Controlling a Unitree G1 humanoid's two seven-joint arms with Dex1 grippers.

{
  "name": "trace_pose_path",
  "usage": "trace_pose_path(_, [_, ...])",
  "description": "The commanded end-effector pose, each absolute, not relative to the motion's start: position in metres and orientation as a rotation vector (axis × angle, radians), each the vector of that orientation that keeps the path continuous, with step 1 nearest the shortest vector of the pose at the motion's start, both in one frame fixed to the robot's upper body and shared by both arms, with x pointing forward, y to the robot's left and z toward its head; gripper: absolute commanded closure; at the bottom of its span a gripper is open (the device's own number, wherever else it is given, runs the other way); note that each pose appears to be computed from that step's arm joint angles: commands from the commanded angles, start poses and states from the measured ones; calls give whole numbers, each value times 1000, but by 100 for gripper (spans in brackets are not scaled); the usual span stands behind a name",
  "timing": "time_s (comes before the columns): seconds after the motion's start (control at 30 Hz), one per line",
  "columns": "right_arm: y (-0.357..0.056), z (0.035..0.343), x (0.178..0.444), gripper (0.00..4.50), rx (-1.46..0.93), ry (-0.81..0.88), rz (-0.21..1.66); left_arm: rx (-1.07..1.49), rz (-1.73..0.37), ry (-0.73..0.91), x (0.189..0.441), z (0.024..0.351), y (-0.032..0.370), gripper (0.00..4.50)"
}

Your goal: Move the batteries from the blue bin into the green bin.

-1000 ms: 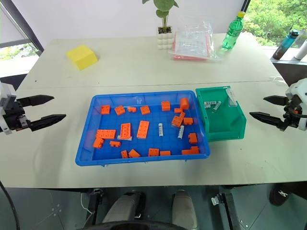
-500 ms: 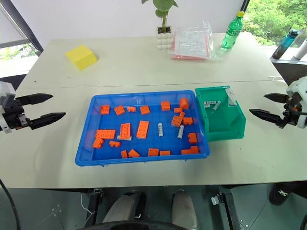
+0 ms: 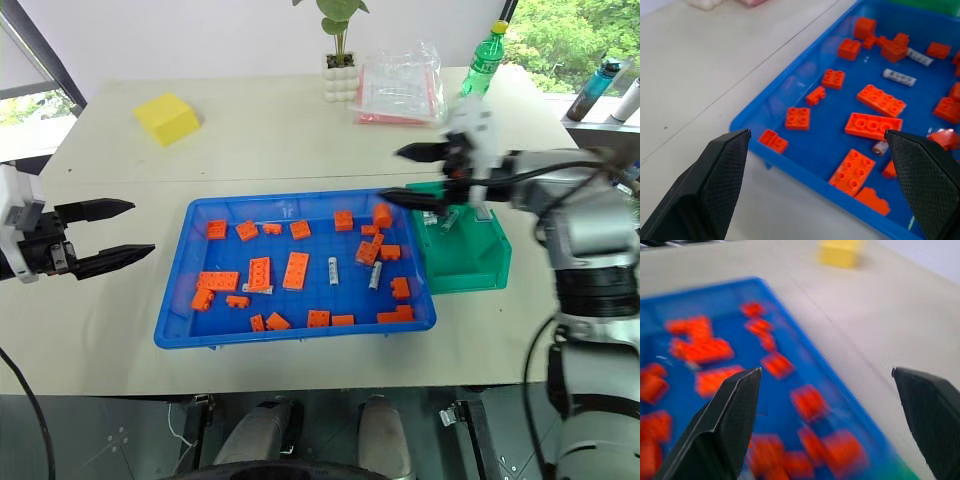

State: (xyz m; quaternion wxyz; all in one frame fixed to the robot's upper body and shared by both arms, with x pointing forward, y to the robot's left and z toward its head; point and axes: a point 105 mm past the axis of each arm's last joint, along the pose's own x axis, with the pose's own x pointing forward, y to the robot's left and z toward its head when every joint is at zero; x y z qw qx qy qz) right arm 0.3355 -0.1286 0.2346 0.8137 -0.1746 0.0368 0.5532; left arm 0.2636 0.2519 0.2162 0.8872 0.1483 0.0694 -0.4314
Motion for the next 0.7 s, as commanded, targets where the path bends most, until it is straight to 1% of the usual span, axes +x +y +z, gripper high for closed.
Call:
trace_pose_path(0.03, [-83, 232, 323, 20, -451, 40, 1352, 346, -953, 133, 254, 226, 242, 0])
trace_pose_path(0.17, [-31, 204, 332, 20, -403, 124, 1439, 354, -996, 153, 245, 220, 233, 0])
trace_pose_path(0.33, [4, 175, 328, 20, -437, 161, 1522, 360, -1016, 156, 240, 215, 224, 0])
trace_pose_path(0.43, [12, 159, 324, 20, -653, 118, 1592, 365, -1057, 179, 231, 209, 215, 0])
trace_pose_path(0.5, [13, 158, 321, 20, -697, 111, 1649, 366, -1078, 193, 226, 207, 211, 0])
trace_pose_path(0.7, [29, 151, 337, 20, -870, 116, 1722, 392, -1104, 201, 221, 205, 203, 0])
